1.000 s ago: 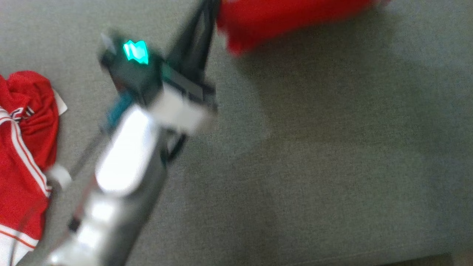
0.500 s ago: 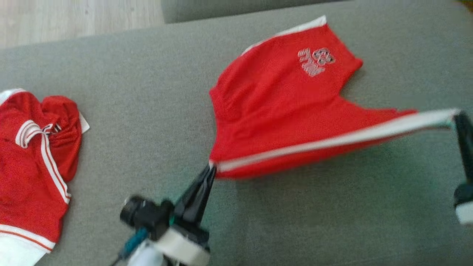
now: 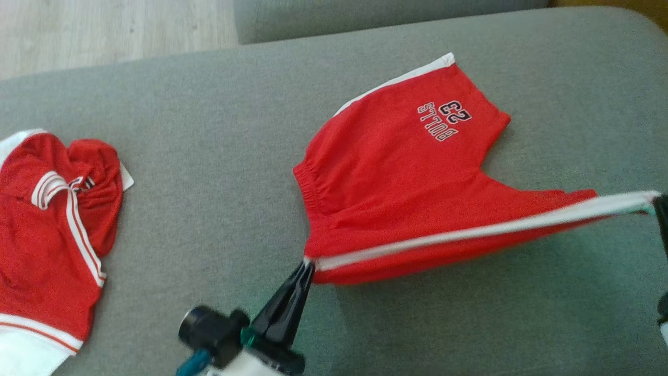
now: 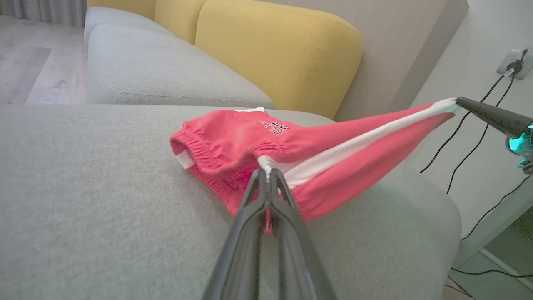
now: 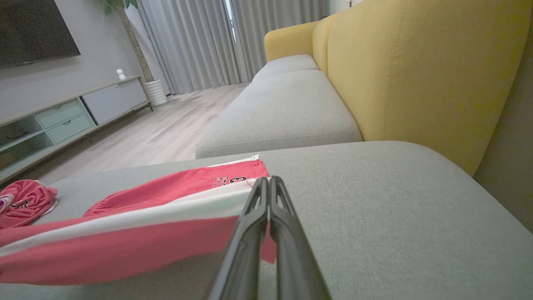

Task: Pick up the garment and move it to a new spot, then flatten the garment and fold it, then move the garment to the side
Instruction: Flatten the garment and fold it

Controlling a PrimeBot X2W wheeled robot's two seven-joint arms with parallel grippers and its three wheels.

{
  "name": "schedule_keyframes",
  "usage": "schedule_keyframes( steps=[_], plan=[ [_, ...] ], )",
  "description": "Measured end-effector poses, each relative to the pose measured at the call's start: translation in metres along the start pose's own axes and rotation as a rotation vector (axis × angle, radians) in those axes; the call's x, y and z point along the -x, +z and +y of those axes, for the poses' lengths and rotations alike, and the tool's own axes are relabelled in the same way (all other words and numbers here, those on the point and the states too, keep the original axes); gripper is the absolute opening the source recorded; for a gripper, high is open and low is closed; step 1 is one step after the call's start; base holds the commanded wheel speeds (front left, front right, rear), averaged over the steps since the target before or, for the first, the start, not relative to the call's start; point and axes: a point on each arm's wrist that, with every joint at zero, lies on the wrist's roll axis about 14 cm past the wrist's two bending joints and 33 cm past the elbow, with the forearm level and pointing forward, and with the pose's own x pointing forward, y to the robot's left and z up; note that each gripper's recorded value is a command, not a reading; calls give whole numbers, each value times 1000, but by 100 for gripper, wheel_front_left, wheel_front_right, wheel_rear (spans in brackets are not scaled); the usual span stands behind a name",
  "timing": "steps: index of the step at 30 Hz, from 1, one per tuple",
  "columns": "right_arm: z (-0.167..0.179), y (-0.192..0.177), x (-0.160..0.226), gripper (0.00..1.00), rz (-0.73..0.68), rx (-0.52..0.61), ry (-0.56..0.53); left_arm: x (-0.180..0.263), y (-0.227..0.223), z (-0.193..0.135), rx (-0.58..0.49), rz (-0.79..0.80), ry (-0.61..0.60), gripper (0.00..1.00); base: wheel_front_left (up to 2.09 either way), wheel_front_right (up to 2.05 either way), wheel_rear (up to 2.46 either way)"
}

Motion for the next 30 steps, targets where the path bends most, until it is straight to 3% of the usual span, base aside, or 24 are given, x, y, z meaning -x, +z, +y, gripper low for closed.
schedule_keyframes(
  steps=[9,20,30],
  plan=[
    [5,5,-89,0,26,45,75,-60,19,34,71,-34,43,0,0,0,0],
    [10,0,-180,0,67,122,160,-105,22,76,56,-38,79,0,0,0,0],
    [26,-31,-255,0,149,175,233,-111,8,121,70,-22,203,0,0,0,0]
  ],
)
